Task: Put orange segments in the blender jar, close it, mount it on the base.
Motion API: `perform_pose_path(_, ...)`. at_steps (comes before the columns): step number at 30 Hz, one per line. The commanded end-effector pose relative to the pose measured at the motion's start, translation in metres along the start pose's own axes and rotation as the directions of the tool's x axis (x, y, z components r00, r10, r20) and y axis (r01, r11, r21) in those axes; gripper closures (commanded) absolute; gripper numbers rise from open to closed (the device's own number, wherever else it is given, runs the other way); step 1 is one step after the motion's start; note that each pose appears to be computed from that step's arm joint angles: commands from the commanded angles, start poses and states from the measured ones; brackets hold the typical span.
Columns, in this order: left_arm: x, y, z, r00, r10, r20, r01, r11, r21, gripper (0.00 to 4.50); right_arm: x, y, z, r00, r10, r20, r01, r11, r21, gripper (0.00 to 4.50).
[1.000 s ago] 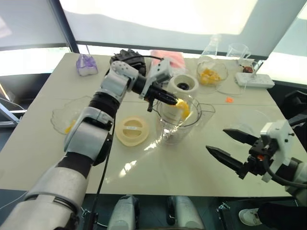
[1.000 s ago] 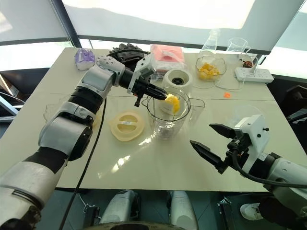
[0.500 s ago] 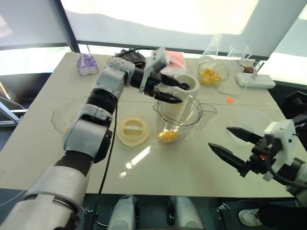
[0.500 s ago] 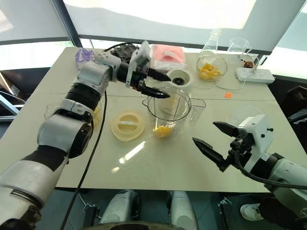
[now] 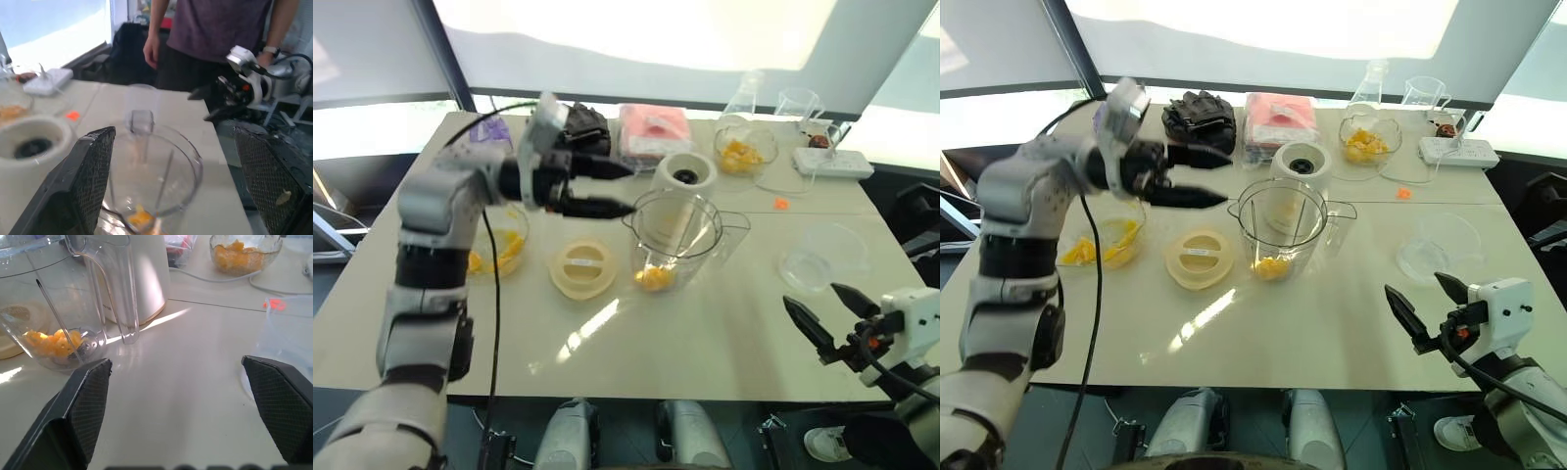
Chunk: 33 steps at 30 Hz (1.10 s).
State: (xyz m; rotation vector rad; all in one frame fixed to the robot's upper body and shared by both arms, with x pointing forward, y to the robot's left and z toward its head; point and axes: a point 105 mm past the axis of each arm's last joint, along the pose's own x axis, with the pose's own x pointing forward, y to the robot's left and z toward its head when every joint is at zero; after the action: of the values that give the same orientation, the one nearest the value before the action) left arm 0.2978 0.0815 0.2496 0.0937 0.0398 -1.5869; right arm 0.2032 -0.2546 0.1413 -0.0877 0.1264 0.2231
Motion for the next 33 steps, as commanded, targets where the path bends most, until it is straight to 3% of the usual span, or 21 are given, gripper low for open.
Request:
perform_pose_path(1, 0.000, -0.023, -0.018, 0.999, 0.039, -0.005, -0.039, 0.999, 0.007, 0.53, -0.004, -0.023, -0.006, 0.989, -0.144, 0.021, 0.145, 0.988, -0.059, 0.00)
perform_pose_path(6, 0.002, -0.031, -0.067, 0.988, 0.127, -0.092, -0.130, 0.991, -0.025, 0.53, -0.007, -0.060, -0.026, 0.933, -0.359, 0.020, 0.359, 0.929, -0.085, 0.00)
perform_pose_path(10, 0.005, -0.027, -0.091, 0.980, 0.163, -0.117, -0.169, 0.985, -0.038, 0.53, -0.001, -0.080, -0.040, 0.892, -0.451, 0.007, 0.450, 0.889, -0.083, 0.00)
perform_pose_path(17, 0.015, -0.027, -0.103, 0.980, 0.159, -0.119, -0.163, 0.986, -0.024, 0.53, 0.017, -0.115, -0.056, 0.809, -0.588, -0.003, 0.586, 0.808, -0.064, 0.00)
perform_pose_path(24, 0.019, -0.031, -0.104, 0.979, 0.176, -0.103, -0.181, 0.983, -0.042, 0.53, 0.030, -0.137, -0.073, 0.778, -0.628, -0.024, 0.625, 0.776, -0.086, 0.00)
perform_pose_path(33, 0.019, -0.034, -0.105, 0.977, 0.183, -0.107, -0.189, 0.980, -0.058, 0.53, 0.043, -0.153, -0.073, 0.767, -0.642, 0.001, 0.640, 0.764, -0.088, 0.00)
